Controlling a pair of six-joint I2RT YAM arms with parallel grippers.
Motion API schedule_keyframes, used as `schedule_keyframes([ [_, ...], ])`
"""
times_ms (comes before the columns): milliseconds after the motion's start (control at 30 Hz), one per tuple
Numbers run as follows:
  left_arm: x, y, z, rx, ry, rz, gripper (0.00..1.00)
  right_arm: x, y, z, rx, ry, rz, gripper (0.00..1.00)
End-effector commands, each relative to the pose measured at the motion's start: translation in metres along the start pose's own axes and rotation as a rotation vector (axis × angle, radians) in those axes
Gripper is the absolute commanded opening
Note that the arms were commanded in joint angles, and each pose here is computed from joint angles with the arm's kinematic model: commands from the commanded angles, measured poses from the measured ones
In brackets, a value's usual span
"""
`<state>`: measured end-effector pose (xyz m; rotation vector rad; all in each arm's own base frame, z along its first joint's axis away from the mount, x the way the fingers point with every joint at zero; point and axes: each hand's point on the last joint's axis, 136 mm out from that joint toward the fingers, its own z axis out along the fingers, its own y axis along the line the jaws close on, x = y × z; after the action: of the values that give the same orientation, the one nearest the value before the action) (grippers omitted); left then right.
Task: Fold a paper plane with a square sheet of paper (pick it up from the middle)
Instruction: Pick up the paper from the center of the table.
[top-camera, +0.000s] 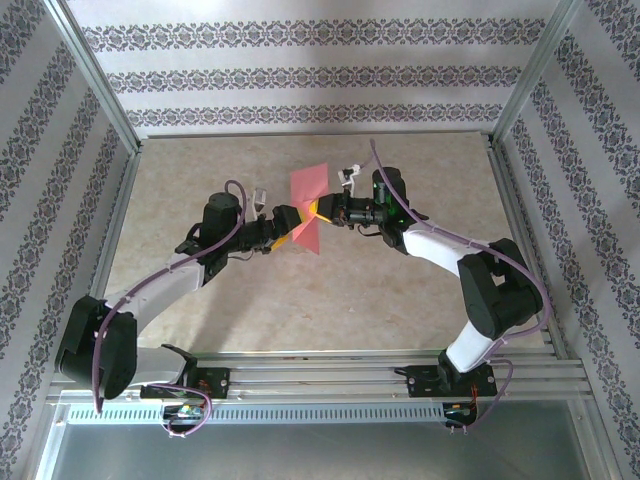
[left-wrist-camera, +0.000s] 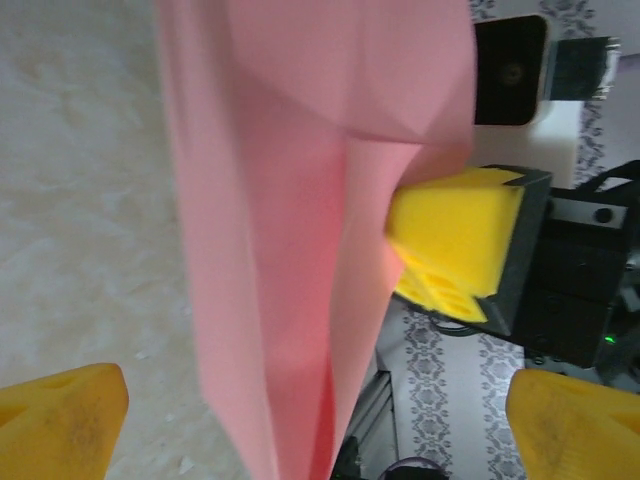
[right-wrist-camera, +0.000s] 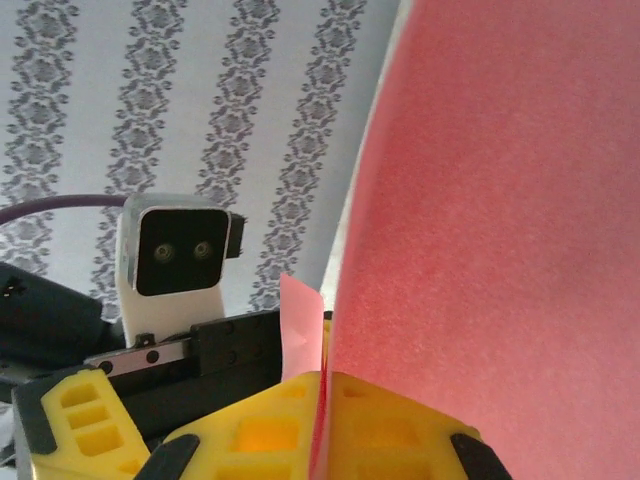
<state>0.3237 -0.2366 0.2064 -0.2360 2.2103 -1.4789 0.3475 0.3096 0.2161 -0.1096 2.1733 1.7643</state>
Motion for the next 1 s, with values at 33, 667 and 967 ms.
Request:
schedule_keyframes([
  [33, -0.013, -0.021, 0.001, 0.117, -0.025, -0.01, 0.91, -0.005, 0.024, 0.001, -0.107, 0.03, -0.03, 0.0],
  [667, -0.023, -0.017, 0.003, 0.151, -0.021, -0.047, 0.2, -0.002, 0.006, -0.004, -0.095, 0.045, 0.003, 0.01],
  [967, -0.023, -0.008, 0.003, 0.12, -0.026, -0.043, 0.1, -0.004, -0.002, -0.009, -0.071, 0.021, 0.016, 0.2],
])
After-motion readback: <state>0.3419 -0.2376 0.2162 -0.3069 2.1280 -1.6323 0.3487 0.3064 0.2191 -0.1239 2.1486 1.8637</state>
